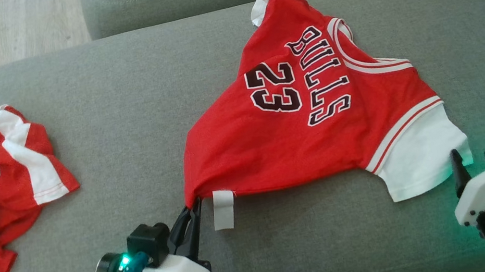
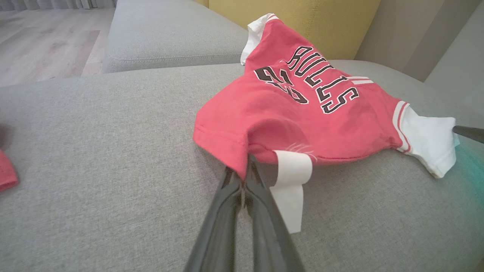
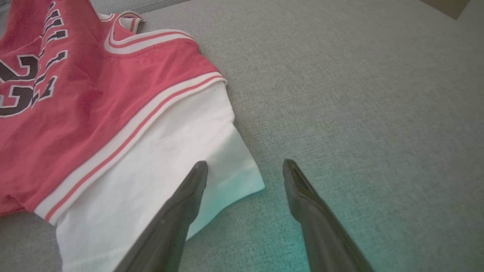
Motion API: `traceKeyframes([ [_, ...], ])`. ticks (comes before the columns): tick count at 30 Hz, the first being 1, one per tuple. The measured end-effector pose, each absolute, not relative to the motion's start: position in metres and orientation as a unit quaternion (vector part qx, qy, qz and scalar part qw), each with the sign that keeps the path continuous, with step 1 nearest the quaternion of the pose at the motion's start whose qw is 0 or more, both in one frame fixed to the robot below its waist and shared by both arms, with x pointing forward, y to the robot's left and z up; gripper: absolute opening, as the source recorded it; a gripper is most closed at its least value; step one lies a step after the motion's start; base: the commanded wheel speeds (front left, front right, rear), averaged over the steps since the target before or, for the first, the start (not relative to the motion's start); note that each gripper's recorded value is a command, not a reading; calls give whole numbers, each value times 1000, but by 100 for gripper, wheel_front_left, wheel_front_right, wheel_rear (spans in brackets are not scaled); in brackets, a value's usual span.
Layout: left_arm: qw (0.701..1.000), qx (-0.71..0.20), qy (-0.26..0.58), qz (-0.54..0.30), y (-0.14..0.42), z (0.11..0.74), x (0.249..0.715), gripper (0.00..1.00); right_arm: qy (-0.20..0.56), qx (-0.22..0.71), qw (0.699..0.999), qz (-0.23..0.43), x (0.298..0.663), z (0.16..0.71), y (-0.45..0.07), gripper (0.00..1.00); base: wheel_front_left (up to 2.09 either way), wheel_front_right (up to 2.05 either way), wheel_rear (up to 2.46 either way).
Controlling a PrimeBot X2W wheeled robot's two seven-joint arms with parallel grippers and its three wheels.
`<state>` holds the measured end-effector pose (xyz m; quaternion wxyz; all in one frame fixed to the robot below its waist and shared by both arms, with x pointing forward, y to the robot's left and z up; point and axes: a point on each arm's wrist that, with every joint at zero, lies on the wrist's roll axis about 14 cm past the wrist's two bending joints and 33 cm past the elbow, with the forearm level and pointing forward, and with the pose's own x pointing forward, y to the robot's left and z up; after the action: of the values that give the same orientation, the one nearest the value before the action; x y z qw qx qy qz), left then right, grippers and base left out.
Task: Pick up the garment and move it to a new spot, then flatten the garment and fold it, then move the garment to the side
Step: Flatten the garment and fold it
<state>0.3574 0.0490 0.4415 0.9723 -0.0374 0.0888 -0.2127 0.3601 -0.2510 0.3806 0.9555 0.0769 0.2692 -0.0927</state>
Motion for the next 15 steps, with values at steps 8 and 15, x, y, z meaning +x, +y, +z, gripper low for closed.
traceKeyframes([
  [8, 972, -41, 89, -214, 48, 442, 357, 0, 270, 76, 956, -89, 364, 386, -250, 100, 0, 0, 0],
  [15, 971, -43, 99, -212, 50, 435, 358, 0, 298, 74, 947, -90, 362, 372, -250, 100, 0, 0, 0],
])
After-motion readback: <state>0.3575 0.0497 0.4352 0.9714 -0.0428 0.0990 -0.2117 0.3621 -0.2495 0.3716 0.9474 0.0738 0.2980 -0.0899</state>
